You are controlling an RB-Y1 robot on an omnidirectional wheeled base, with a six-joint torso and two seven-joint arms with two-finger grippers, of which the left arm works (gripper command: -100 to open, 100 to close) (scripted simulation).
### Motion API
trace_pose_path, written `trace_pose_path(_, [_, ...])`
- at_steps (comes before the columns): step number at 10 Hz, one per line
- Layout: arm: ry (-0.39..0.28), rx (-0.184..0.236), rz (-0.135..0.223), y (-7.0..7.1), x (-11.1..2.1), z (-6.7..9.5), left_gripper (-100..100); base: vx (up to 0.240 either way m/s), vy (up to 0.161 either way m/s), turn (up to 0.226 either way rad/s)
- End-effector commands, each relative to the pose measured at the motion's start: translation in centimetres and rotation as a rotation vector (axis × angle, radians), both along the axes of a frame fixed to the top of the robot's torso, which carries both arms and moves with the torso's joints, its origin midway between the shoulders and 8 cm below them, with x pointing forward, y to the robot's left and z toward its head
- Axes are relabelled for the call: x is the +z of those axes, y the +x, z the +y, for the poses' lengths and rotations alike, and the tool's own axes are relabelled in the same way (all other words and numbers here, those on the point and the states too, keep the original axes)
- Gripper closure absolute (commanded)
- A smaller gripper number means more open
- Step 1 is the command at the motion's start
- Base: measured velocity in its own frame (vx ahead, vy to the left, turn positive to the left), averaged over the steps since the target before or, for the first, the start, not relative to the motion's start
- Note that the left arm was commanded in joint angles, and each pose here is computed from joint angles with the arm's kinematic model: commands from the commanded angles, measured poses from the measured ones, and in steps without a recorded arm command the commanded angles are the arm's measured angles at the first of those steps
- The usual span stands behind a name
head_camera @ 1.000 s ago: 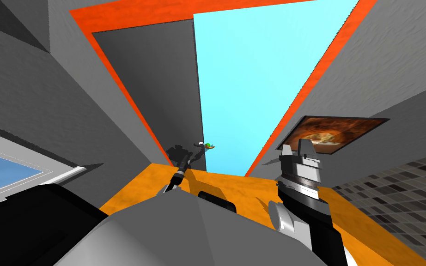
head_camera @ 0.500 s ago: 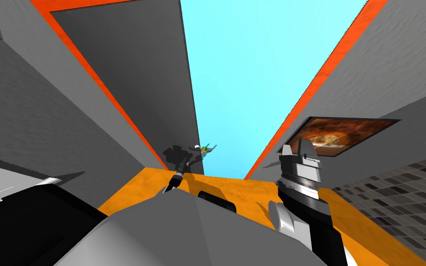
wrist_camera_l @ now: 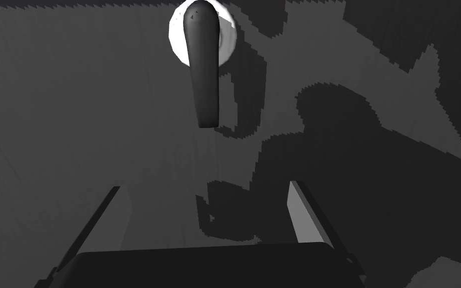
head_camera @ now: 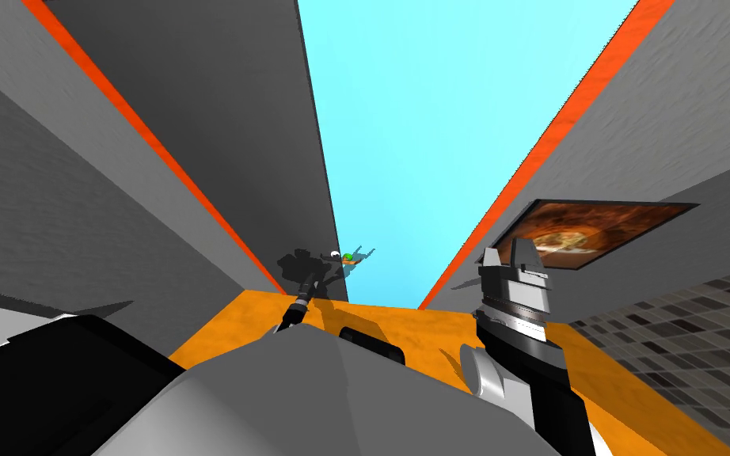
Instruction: Pull the door open
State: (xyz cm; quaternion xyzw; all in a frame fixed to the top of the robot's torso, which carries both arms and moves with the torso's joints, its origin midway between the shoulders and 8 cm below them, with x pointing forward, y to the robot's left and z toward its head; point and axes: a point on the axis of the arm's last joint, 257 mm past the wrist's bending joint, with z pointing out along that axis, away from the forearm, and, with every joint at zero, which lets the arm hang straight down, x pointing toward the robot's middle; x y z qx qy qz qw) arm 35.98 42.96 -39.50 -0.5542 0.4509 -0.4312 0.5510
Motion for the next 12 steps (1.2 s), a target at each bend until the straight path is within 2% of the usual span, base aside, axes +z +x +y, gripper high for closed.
trace_pose_path(1, [0.011,0.042,0.019,-1.2,-0.4,2.5,-100,0.004,0.02,-0.033])
trace_pose_path(2, [0.014,0.052,0.023,-1.5,-0.5,3.1,-100,0.009,0.016,-0.038])
trace_pose_path(4, [0.028,0.114,0.043,-3.3,-0.7,6.3,-100,0.04,0.026,-0.076])
trace_pose_path(6, [0.033,0.164,0.045,-4.1,-0.6,8.7,-100,0.108,0.081,-0.158])
trace_pose_path(7, [0.028,0.165,0.037,-3.7,-0.5,8.5,-100,0.166,0.143,-0.154])
trace_pose_path(8, [0.018,0.154,0.023,-2.7,-0.3,7.7,-100,0.159,0.114,-0.198])
trace_pose_path(9, [0.005,0.128,0.002,-1.2,-0.1,6.0,-100,0.209,0.054,-0.242])
trace_pose_path(10, [0.0,0.116,-0.006,-0.6,0.1,5.2,-100,0.177,0.003,-0.126])
trace_pose_path(11, [-0.011,0.091,-0.023,0.6,0.4,3.7,-100,0.156,-0.099,-0.149])
trace_pose_path(12, [-0.005,0.106,-0.013,-0.3,0.3,5.1,-100,0.077,-0.057,-0.027])
